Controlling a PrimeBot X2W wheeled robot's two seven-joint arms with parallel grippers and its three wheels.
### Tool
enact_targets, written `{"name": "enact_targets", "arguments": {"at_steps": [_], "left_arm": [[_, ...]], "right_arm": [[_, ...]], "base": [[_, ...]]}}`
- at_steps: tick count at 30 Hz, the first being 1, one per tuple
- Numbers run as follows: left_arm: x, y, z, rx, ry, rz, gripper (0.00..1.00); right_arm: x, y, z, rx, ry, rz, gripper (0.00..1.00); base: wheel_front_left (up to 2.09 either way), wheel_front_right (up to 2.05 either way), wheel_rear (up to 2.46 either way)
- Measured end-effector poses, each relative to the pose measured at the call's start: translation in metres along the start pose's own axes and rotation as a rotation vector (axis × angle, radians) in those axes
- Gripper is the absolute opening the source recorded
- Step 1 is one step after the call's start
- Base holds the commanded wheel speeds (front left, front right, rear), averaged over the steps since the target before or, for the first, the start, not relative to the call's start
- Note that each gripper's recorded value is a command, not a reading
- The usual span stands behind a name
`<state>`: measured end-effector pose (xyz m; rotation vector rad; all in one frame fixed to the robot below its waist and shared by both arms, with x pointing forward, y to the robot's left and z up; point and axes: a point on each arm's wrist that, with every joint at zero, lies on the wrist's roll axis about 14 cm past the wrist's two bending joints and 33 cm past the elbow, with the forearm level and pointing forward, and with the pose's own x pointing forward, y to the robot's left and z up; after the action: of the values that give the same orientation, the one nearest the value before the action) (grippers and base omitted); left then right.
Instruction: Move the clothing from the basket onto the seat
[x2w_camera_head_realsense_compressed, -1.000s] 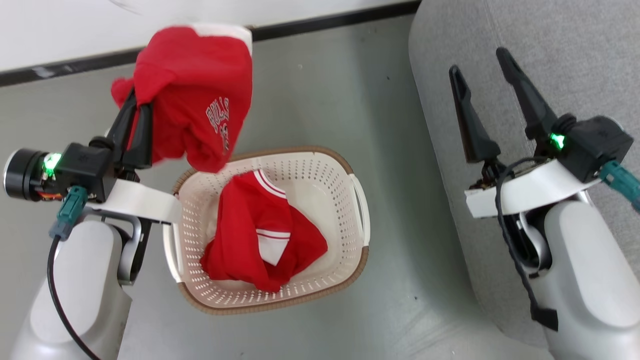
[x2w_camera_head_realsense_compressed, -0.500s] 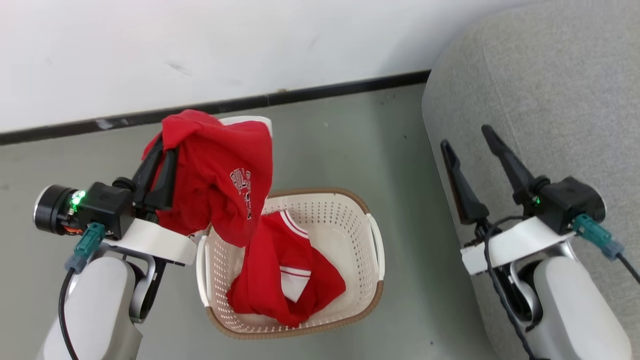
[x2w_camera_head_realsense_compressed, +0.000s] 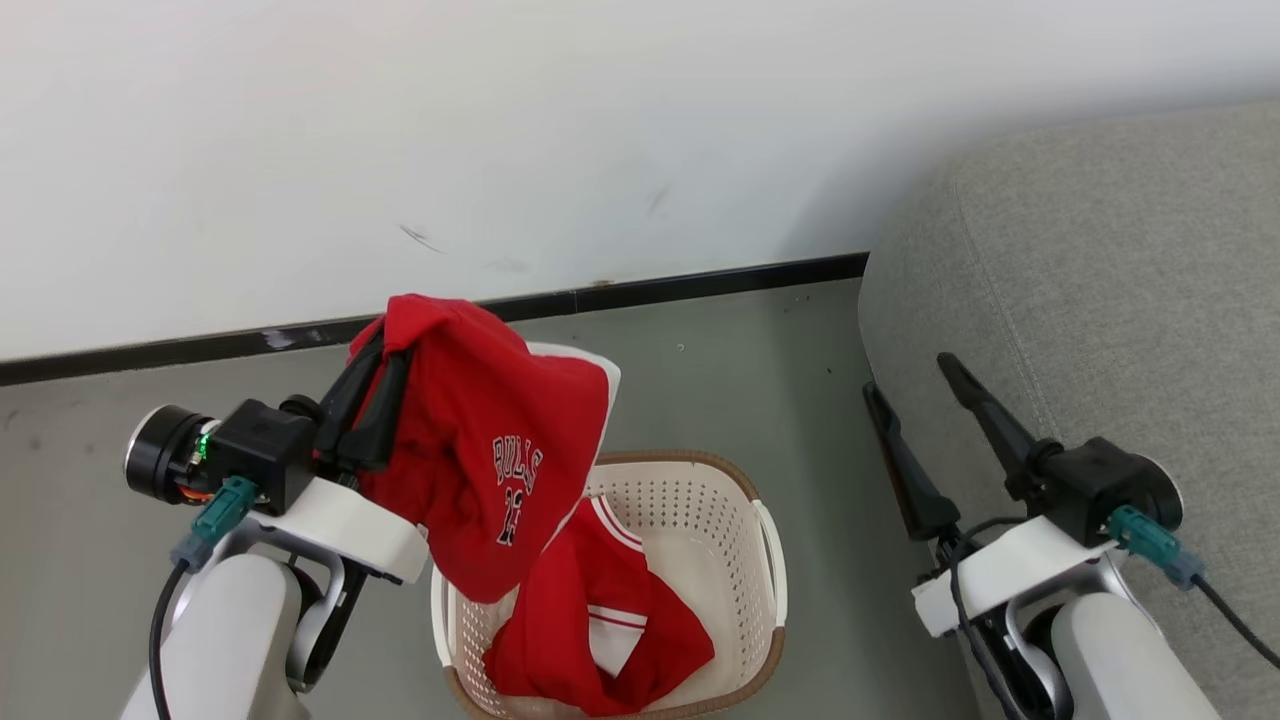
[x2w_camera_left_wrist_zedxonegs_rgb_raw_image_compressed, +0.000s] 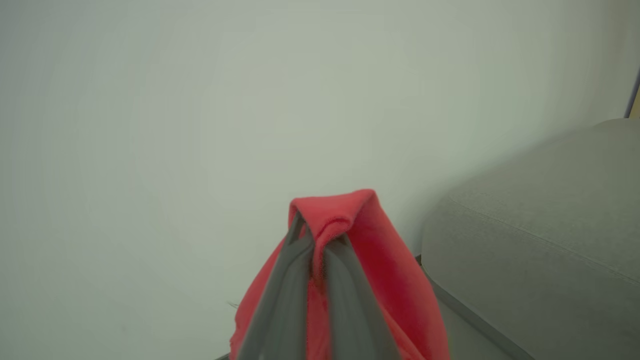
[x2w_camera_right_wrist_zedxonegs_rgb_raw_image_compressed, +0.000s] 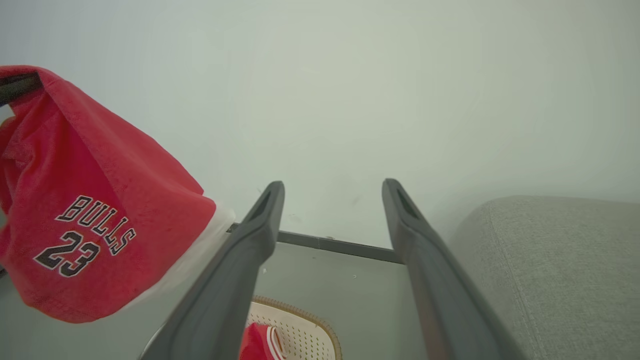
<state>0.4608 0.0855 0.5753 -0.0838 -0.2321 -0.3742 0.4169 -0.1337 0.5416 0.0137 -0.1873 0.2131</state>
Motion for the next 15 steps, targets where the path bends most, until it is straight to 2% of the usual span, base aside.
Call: {"name": "enact_targets", "arguments": {"at_steps": [9,15], "left_arm": [[-0.013,-0.021,0.026,0.001,-0.027,-0.053,0.0],[-0.018,-0.04,0.05,0.004,-0.077,-0.1,0.0]], "right_arm": [[-0.016,0.033,0.01,-0.027,-0.01,0.119,1.0],[-0.031,0.045,0.006,-0.018,0.012,0.16,1.0]], "base": [[0.0,0.0,0.0],[0.0,0.0,0.0]]}}
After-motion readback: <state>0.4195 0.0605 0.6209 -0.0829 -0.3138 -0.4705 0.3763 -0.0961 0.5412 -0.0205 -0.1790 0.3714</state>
